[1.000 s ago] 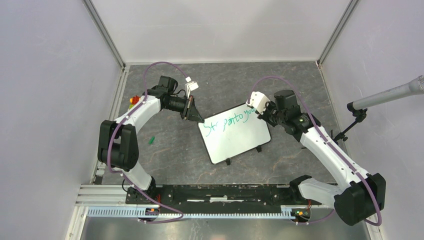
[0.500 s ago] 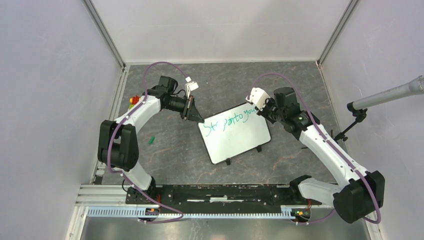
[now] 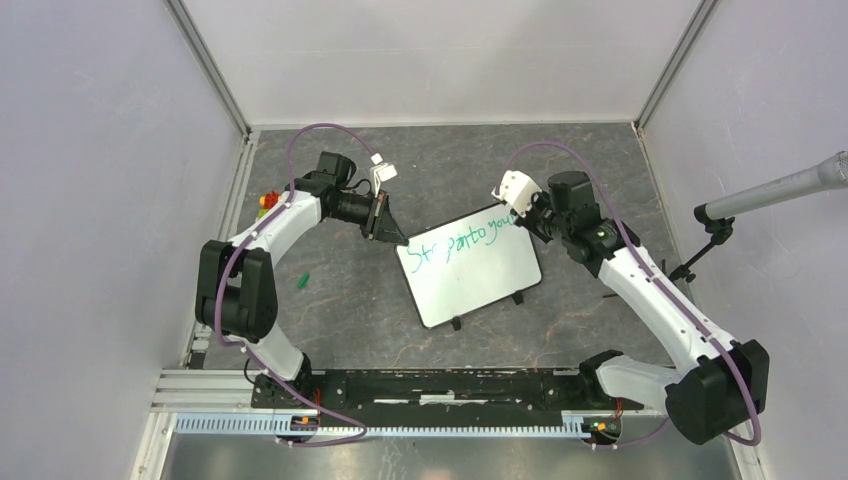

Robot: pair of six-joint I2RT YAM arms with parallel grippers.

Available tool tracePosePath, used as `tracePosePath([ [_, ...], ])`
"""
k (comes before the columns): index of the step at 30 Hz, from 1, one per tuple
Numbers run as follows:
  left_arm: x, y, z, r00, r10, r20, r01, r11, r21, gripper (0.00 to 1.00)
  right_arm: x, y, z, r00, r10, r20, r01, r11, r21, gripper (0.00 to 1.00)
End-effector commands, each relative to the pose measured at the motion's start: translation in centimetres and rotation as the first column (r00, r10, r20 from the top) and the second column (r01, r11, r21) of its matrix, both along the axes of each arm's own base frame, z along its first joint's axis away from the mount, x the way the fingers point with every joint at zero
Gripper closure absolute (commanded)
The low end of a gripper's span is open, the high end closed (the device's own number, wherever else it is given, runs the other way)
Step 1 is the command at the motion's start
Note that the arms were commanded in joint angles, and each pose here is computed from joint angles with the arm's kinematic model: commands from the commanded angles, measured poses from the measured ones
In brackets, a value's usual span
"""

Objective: Write a sentence on the whiteboard

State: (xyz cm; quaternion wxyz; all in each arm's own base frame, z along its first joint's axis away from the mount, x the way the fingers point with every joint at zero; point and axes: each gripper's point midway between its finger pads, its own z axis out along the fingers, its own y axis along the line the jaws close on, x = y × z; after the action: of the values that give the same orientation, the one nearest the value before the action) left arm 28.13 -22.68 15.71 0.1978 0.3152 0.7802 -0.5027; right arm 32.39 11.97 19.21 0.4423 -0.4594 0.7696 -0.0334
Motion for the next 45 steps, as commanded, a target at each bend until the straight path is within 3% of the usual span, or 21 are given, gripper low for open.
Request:
tracePosePath([
  [1, 0.8, 0.2, -0.8, 0.998, -0.001, 0.055, -0.002, 0.999, 0.050, 0.97, 0.0, 0.8, 2.9, 0.998, 0.045, 0.046, -0.047, 0.998, 0.047, 1.00],
  [5, 0.9, 0.2, -0.6, 0.998, 0.006, 0.055, -0.008, 0.999, 0.050, 0.90, -1.5, 2.8, 4.1, 0.987, 0.156, 0.035, -0.159, 0.980, 0.118, 1.00],
  [15, 0.8, 0.4, 0.2, 0.998, 0.017, 0.066, -0.021, 0.998, 0.061, 0.53, -5.3, 7.0, 4.4, 0.931, 0.365, -0.021, -0.344, 0.894, 0.287, 1.00],
  [23, -0.2, 0.8, -0.1, 0.998, 0.004, 0.059, -0.009, 0.997, 0.078, 0.41, -9.0, 10.4, 0.8, 0.882, 0.464, -0.080, -0.419, 0.852, 0.315, 1.00],
  [35, -1.4, 0.5, -0.6, 1.000, -0.009, -0.023, 0.011, 0.999, 0.045, 0.36, -12.1, 13.5, -2.3, 0.835, 0.546, -0.069, -0.485, 0.790, 0.375, 1.00],
  [45, -1.3, 0.3, -0.9, 0.999, -0.018, -0.028, 0.019, 0.999, 0.031, 0.49, -12.8, 15.2, -3.4, 0.808, 0.585, -0.065, -0.519, 0.760, 0.391, 1.00],
])
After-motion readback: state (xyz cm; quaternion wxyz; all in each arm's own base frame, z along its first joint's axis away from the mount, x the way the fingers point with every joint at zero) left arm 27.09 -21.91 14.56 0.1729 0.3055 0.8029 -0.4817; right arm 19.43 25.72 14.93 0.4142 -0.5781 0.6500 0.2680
